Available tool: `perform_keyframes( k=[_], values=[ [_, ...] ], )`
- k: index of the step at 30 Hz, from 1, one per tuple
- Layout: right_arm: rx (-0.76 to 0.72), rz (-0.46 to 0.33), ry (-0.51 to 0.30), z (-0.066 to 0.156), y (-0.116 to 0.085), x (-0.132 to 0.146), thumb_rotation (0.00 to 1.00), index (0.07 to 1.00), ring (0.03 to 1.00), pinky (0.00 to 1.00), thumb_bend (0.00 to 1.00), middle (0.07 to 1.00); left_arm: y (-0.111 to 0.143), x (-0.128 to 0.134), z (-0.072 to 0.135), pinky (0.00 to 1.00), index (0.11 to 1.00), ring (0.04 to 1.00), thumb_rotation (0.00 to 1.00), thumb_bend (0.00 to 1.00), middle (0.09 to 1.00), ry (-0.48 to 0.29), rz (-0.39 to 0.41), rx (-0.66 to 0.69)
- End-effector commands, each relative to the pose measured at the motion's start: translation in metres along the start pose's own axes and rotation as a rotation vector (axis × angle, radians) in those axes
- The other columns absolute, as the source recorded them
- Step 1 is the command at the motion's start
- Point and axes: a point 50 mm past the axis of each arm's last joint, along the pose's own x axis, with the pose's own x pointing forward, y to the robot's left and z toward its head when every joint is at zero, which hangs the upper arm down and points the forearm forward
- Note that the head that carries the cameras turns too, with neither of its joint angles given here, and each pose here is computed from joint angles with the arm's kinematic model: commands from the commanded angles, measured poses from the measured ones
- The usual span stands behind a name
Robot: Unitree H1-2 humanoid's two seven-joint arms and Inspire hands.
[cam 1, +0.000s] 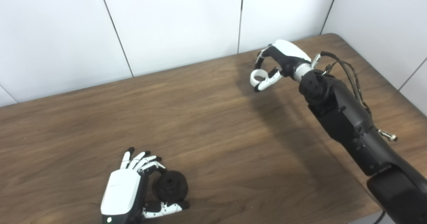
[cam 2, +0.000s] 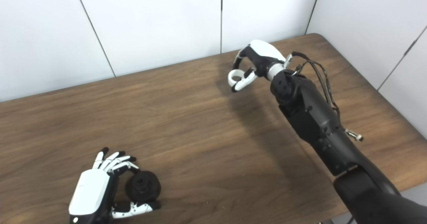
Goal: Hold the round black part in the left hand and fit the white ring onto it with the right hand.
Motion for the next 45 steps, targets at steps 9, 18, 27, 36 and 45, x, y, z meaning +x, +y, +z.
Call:
perform_keyframes(
  k=[9, 18, 27, 36, 45],
  values=[
    [-0.081, 0.045, -0.234, 0.06, -0.009, -0.052, 0.13, 0.487, 0.992, 1.0, 0.52, 0.833, -0.014, 0.004, 0.008, 1.0, 0.485, 0.874, 0.06, 0.52, 0.761, -0.007, -0.023, 0.038],
    [-0.075, 0.135, -0.4, 0.1, 0.016, -0.09, 0.13, 0.484, 0.978, 1.0, 0.52, 0.844, -0.02, 0.009, 0.02, 1.0, 0.485, 0.886, 0.06, 0.52, 0.77, -0.009, -0.02, 0.033],
    [-0.017, 0.218, -0.486, 0.122, 0.041, -0.118, 0.13, 0.484, 0.995, 1.0, 0.52, 0.862, -0.023, 0.014, 0.029, 1.0, 0.485, 0.89, 0.06, 0.52, 0.777, -0.002, -0.02, 0.031],
    [0.004, 0.264, -0.528, 0.134, 0.061, -0.126, 0.13, 0.484, 0.996, 1.0, 0.52, 0.86, -0.025, 0.018, 0.035, 1.0, 0.485, 0.896, 0.06, 0.52, 0.779, 0.002, -0.02, 0.021],
    [0.03, 0.277, -0.537, 0.14, 0.072, -0.125, 0.13, 0.484, 0.999, 1.0, 0.52, 0.862, -0.026, 0.021, 0.039, 1.0, 0.486, 0.905, 0.06, 0.52, 0.781, 0.005, -0.025, 0.015]
  ],
)
